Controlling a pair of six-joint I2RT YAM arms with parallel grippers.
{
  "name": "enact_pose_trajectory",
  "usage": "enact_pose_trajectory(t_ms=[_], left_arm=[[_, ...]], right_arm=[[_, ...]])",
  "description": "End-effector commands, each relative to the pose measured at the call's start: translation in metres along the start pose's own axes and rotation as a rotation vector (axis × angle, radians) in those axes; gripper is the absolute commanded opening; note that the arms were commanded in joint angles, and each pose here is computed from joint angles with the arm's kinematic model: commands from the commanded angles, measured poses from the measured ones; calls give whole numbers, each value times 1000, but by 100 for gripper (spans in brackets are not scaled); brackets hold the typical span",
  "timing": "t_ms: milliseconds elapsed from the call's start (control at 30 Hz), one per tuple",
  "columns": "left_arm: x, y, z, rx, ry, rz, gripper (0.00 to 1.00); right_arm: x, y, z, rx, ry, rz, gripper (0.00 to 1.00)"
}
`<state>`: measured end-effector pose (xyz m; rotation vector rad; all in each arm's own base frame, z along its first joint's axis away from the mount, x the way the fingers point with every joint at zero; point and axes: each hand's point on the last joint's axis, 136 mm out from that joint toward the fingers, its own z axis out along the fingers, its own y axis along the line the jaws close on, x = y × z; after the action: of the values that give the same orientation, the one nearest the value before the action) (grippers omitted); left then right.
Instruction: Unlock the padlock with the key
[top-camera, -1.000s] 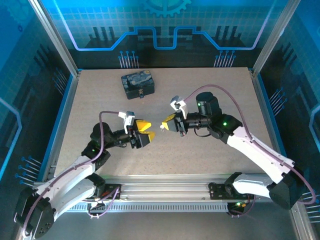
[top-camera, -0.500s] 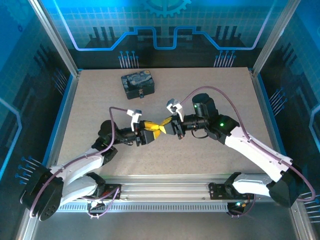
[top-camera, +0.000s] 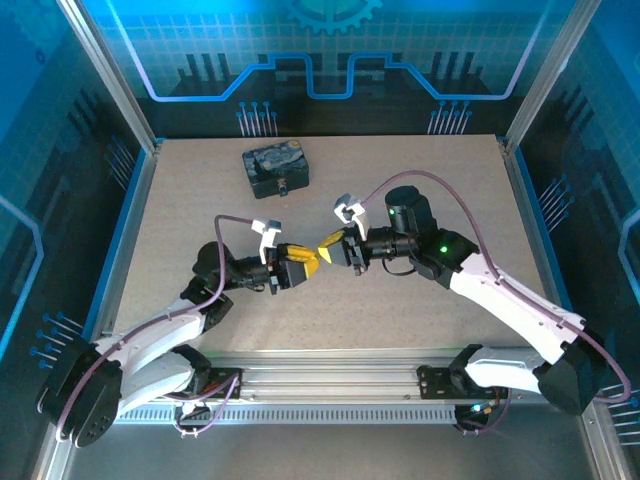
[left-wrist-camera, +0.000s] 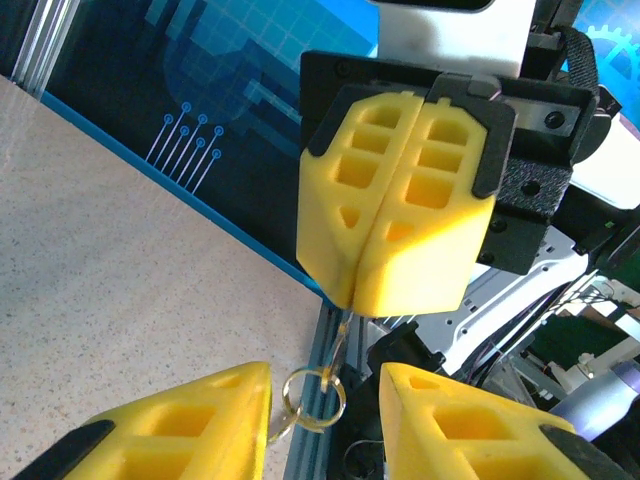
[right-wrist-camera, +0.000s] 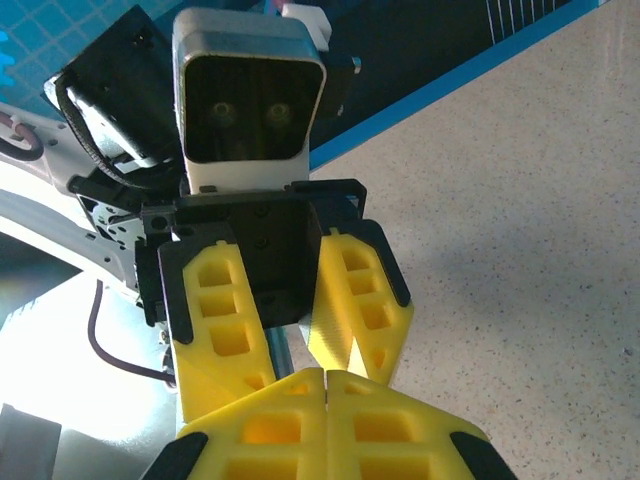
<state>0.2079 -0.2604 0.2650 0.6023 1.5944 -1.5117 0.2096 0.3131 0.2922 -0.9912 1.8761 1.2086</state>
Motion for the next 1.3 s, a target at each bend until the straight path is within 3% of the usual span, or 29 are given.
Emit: enact_pose_trajectory(t_ms=[0,567,867,1267], left_arm=[[7,-5,-1,22,20,23,39],[-3,-9,-1,21,-5,53,39],[-3,-9,0,23,0,49,27],[-1,-9,0,22,5,44,0]], right_arm=[[-6,6,-2,-9,-27,-7,0],[-1,7,0,-26,-17,6,0],[-1,8,0,-34,-17,9,0],[0,9,3,-44,-19,12,0]])
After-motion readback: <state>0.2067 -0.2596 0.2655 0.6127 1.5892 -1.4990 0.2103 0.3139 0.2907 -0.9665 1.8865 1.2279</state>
